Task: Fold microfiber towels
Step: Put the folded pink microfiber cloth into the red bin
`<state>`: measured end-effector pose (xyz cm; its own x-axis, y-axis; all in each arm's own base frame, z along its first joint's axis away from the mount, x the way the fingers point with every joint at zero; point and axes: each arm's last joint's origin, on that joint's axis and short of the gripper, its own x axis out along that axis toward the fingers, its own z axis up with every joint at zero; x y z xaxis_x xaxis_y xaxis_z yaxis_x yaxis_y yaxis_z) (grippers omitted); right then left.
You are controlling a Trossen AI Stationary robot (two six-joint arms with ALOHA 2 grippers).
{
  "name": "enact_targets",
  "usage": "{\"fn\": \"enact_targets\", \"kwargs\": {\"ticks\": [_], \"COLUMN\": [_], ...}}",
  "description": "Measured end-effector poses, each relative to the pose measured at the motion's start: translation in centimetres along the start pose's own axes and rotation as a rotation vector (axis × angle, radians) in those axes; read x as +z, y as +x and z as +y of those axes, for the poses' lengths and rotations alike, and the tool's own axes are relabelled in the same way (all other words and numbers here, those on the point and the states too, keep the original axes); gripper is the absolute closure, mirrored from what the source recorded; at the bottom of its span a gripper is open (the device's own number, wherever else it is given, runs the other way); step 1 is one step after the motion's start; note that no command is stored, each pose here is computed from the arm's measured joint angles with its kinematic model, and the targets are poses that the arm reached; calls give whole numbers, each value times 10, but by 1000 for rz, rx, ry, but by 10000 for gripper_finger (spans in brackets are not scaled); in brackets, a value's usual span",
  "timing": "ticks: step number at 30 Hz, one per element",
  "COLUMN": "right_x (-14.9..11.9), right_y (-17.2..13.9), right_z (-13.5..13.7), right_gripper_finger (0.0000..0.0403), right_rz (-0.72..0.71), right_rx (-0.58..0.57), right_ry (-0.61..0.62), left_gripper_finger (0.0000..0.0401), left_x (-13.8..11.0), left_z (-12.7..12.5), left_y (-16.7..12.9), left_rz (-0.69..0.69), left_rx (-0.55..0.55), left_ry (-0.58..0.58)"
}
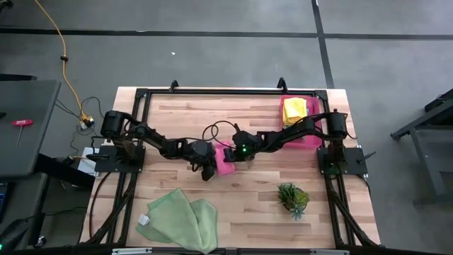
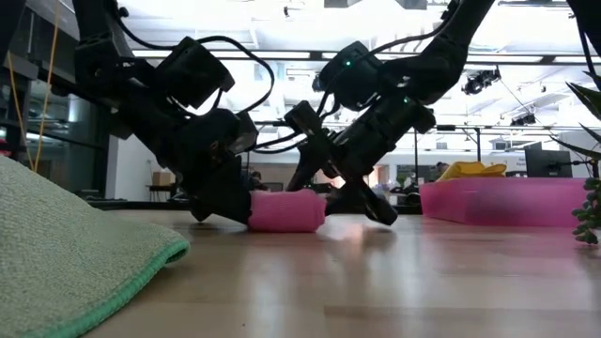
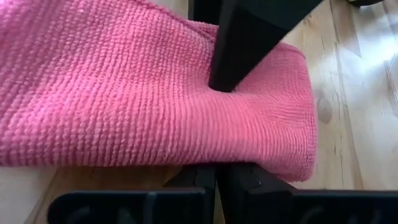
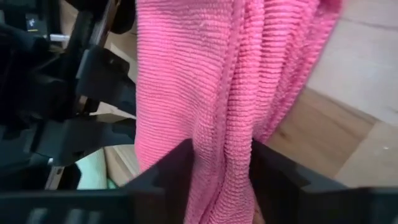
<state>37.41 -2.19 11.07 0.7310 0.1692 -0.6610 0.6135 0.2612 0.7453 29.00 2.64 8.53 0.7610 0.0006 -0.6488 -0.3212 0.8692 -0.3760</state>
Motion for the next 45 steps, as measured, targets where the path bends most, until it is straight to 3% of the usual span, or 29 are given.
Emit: {"fn": "enact_targets", "kwargs": {"ticks": [6, 10, 15, 21, 27, 32, 37, 45], "right_x": [2, 11, 31, 45, 37, 18, -2, -31], "right_y": [0, -8, -45, -115, -198, -261, -314, -358], "right_z": [1, 5, 21, 36, 34, 13, -6, -33], "right_gripper_finger": [388, 395, 400, 401, 402, 402, 402, 403], "right_rz": [-2, -4, -66, -146, -188, -237, -332, -418], "right_rx": [21, 61, 101, 65, -51, -232, -317, -406], "right_ry": [-52, -67, -149, -260, -352, -323, -271, -148], "left_gripper_finger": [401, 401, 401, 401, 401, 401, 401, 401], "left_x": [2, 8, 18, 34, 40, 42, 43, 44], "left_z": [2, 5, 12, 14, 15, 13, 13, 14], "left_y": [-4, -22, -62, -118, -155, -164, -162, -156], "left_rz": [37, 104, 161, -39, -243, -306, -316, -308], "left_rx": [-40, -47, 57, 75, 128, 138, 129, 133], "left_ry": [-19, 11, 106, 124, 70, 31, 6, -7]}}
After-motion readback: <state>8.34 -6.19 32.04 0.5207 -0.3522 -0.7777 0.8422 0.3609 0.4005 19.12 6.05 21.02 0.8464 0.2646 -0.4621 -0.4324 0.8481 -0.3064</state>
